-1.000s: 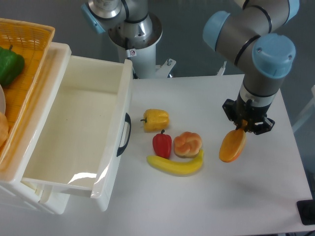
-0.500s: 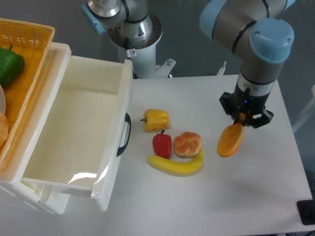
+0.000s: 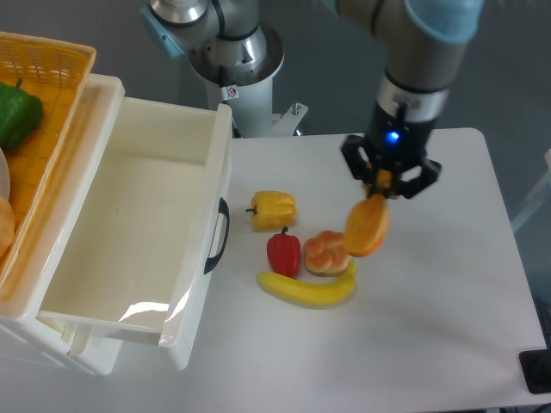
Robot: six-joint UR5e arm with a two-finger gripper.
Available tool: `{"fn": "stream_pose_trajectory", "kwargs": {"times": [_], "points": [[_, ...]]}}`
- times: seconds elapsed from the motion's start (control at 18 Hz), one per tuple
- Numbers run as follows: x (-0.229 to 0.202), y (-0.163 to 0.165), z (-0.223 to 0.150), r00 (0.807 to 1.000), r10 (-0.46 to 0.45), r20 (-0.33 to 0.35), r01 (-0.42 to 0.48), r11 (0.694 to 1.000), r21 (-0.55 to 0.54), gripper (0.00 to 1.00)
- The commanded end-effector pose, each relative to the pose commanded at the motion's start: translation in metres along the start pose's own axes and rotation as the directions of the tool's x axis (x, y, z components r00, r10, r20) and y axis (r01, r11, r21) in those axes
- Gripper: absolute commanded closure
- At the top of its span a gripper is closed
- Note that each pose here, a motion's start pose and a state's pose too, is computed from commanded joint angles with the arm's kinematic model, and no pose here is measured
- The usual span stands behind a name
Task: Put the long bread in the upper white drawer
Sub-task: 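Carry the held bread loaf over the open white drawer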
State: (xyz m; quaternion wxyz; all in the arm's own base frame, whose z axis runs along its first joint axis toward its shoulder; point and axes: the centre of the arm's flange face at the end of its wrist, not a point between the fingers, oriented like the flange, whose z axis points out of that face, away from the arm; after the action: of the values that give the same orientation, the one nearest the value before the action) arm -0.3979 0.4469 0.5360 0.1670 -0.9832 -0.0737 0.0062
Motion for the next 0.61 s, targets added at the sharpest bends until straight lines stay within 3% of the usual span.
{"fn": "stream_pose_trajectory", "kwargs": {"times": [0.11,0.22,0.44,0.61], "points": [[0.024,-0.01,-0.013,1.0,-0.014,-0.012,0.014,0.999,0.04,1.0],[0.037,-0.014,-0.031,0.996,-0.082,-0.024,0.084,0.993,0.089,1.0],[0.074,-0.011,-0.09,0.992,-0.127,-0.025,0.13,0.972,0.194,1.0],[0.1,-0.018,-0.095,0.989,-0.146,-0.037,0.15,0.969,0.198,0.99]]}}
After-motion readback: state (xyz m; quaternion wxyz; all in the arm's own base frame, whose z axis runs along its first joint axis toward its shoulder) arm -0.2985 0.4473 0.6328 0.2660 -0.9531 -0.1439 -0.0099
